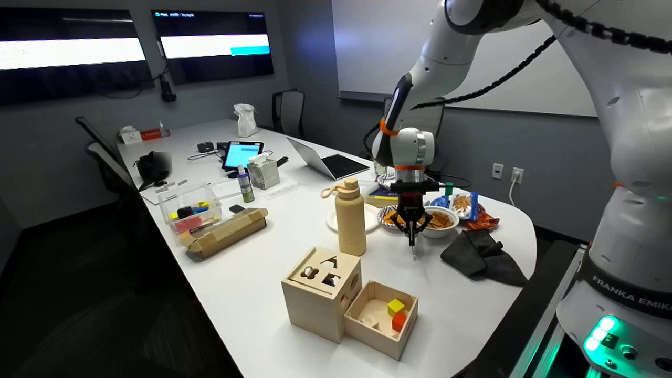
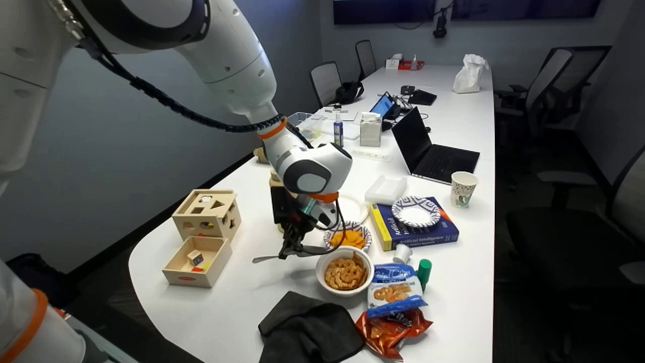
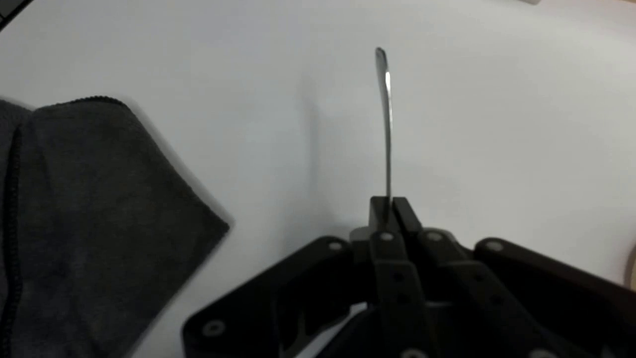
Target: Use the silver spoon to stir the contents in the white and black bowl and then the white bowl.
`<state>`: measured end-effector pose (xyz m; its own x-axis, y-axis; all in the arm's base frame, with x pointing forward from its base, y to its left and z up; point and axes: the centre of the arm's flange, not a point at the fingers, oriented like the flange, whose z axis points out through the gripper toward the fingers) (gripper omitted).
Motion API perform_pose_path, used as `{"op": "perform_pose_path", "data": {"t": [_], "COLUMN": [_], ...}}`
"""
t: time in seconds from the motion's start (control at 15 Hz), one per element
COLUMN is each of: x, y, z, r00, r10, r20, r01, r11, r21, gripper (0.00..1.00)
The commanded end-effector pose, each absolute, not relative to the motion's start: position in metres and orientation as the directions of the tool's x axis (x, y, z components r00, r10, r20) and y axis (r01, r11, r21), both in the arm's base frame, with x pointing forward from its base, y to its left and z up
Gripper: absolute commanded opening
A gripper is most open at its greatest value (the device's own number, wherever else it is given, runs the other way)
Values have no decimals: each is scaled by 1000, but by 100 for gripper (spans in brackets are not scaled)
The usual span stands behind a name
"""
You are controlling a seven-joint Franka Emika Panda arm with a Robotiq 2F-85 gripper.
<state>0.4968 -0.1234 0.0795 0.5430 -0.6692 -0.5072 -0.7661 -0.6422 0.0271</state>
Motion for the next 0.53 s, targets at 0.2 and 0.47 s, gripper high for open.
{"op": "perform_pose_path", "data": {"t": [0.2,0.47], "x": [520,533], "y": [-153,-164], "z": [69,64], "r00": [519,513], "r10": [-705,-724], "r20": [-482,-461], "r01": [-793,-802], "r11": [-608,-596], "r21": [35,45], "gripper": [1,1]}}
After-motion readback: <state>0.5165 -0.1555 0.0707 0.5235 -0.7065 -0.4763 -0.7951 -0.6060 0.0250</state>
